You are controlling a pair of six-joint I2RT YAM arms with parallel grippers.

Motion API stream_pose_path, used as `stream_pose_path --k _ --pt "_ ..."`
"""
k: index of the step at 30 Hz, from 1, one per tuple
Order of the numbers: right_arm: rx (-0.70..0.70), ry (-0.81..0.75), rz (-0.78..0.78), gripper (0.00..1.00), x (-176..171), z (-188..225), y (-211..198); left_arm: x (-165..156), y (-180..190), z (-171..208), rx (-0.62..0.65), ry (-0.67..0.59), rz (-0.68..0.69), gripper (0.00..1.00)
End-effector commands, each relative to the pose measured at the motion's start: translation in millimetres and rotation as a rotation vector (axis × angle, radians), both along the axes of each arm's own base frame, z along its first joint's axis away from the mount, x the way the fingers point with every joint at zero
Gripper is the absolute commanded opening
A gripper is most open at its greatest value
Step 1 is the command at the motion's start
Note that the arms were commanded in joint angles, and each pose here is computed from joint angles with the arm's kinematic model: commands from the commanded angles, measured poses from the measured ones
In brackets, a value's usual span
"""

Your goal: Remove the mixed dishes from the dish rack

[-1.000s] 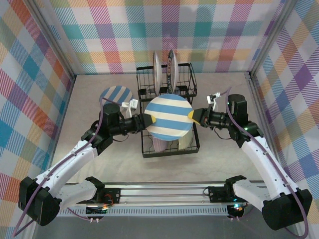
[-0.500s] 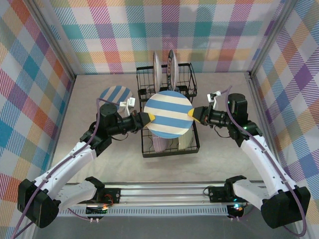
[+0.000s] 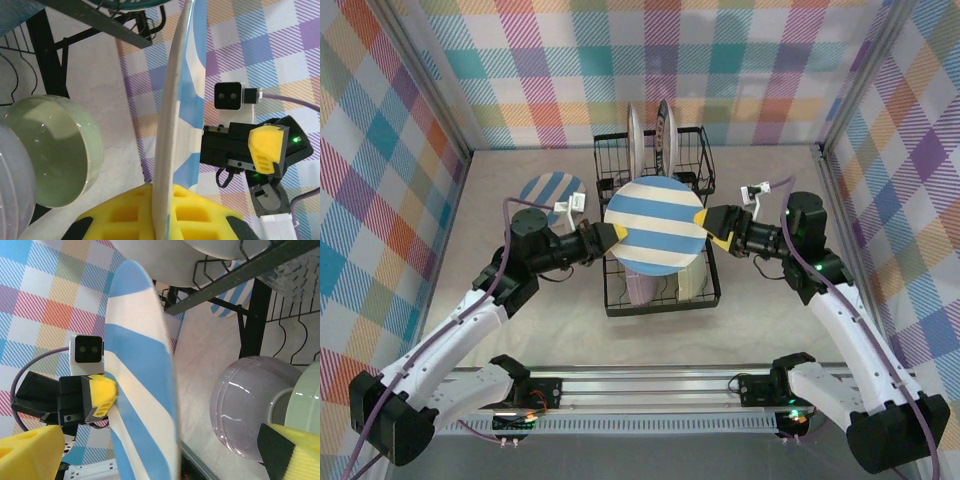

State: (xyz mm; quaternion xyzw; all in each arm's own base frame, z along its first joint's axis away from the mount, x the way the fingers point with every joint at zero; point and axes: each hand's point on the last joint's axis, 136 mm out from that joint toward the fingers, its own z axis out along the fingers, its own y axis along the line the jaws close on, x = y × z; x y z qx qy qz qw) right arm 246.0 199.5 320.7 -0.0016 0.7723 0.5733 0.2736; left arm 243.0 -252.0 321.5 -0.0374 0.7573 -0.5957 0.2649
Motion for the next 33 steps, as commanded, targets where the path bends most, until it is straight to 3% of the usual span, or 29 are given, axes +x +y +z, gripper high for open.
stream_pose_path --k 1,9,17,22,28,33 --pt "-0.005 -0.104 -0.009 0.99 -4.4 10.4 -2.6 -13.3 6.7 66.4 -0.084 -0.139 0.002 0.0" --pt "0.001 -0.215 -0.027 0.99 -15.5 26.0 -8.5 -15.6 35.6 127.8 -0.01 -0.276 0.135 0.0" --pt "0.029 -0.333 0.013 0.99 -37.5 49.8 -9.2 29.1 58.4 160.3 -0.093 -0.244 0.237 0.0" --pt "0.02 -0.358 0.024 0.99 -50.8 51.1 -11.8 62.4 93.1 171.1 -0.128 -0.239 0.335 0.0" --pt "0.028 -0.338 0.056 0.99 -49.8 35.6 -7.4 105.7 150.6 155.9 -0.134 -0.221 0.478 0.0" --pt "0.032 -0.348 0.098 0.99 -50.1 30.7 -1.7 146.9 207.3 109.3 -0.188 -0.142 0.593 0.0"
